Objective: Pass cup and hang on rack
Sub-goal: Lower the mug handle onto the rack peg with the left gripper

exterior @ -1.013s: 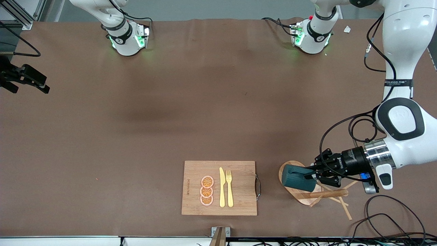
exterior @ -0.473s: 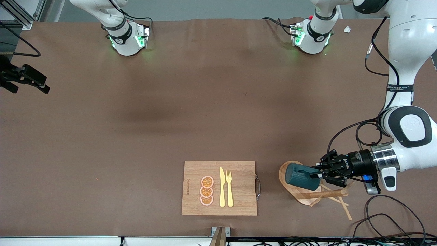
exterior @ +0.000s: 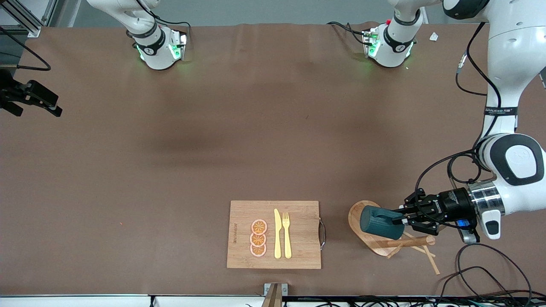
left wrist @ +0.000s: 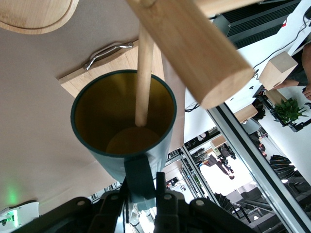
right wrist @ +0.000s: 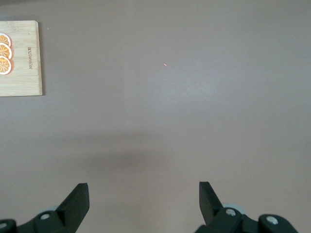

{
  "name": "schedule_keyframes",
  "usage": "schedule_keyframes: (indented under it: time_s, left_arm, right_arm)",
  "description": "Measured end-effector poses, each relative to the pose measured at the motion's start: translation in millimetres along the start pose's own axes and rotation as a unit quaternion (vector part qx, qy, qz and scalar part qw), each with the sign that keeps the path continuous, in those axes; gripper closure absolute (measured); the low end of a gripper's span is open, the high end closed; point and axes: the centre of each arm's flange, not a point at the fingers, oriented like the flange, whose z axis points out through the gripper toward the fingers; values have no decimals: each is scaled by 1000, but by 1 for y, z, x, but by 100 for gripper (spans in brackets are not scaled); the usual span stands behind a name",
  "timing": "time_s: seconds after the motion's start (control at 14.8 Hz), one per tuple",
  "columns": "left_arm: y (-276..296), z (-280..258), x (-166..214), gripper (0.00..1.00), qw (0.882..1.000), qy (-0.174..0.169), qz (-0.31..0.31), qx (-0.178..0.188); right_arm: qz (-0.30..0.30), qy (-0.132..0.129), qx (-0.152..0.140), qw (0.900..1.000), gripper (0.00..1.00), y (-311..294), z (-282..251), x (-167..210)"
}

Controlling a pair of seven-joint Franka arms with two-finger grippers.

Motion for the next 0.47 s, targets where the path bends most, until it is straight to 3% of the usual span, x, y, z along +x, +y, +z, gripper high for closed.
schedule_keyframes:
  time_s: [0.47]
  left_arm:
    - [-2, -23, 15, 79, 1000, 8, 5, -14]
  right_arm:
    - [0, 0, 0, 1000, 0, 0, 0, 0]
